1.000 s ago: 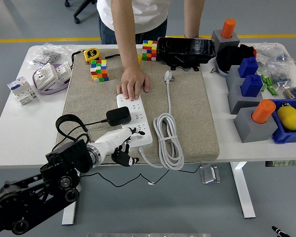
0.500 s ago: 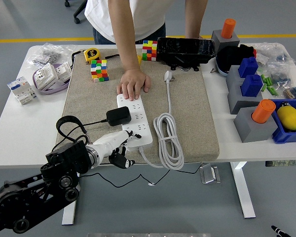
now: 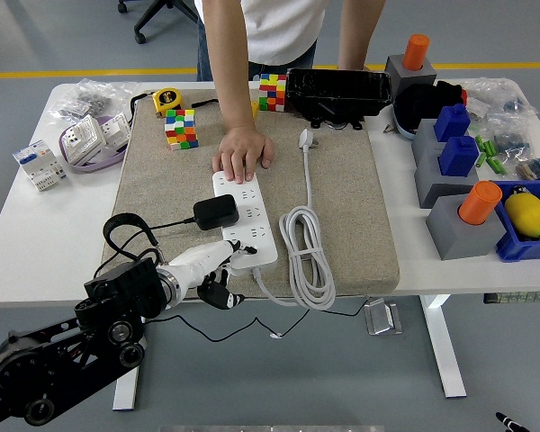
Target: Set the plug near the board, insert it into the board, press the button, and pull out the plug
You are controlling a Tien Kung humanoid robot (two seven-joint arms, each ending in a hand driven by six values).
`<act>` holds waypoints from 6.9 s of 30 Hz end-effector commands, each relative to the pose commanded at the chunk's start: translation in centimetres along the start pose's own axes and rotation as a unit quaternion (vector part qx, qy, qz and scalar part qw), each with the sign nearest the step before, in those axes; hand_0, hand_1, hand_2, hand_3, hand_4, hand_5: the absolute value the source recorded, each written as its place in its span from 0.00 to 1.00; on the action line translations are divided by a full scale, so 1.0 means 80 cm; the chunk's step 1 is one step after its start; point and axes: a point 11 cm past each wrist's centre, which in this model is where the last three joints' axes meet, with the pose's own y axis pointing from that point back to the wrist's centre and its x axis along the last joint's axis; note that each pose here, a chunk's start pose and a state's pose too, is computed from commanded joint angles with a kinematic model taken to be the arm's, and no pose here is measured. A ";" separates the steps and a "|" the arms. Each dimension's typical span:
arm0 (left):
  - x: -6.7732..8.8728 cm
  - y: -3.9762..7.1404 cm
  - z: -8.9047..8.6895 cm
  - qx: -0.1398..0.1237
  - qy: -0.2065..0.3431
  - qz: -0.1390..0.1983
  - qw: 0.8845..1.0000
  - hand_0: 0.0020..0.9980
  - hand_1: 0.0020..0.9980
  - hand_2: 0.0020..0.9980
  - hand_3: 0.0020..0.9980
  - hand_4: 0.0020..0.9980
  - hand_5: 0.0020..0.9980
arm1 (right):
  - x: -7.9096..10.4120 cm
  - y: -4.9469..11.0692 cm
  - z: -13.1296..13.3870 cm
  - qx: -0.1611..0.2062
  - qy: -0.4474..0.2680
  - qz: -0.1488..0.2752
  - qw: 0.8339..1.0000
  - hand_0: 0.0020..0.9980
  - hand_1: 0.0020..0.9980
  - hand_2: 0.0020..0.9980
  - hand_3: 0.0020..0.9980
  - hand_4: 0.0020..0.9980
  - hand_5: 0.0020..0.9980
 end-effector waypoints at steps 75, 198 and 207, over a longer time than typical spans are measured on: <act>0.022 -0.004 0.004 -0.079 0.021 0.057 0.995 0.06 0.09 0.15 0.78 0.77 0.00 | -0.001 0.000 -0.001 0.001 0.001 0.000 1.000 0.61 0.64 0.64 0.55 0.95 0.49; 0.113 -0.062 -0.093 -0.073 0.037 0.256 0.963 0.37 0.34 0.45 0.51 0.63 0.05 | -0.004 0.000 0.001 0.000 -0.004 -0.004 1.000 0.61 0.64 0.64 0.56 0.96 0.49; 0.102 -0.068 -0.114 -0.043 0.050 0.240 0.969 0.50 0.47 0.53 0.55 0.69 0.11 | -0.005 0.000 0.001 0.001 -0.004 -0.005 1.000 0.61 0.64 0.64 0.55 0.96 0.49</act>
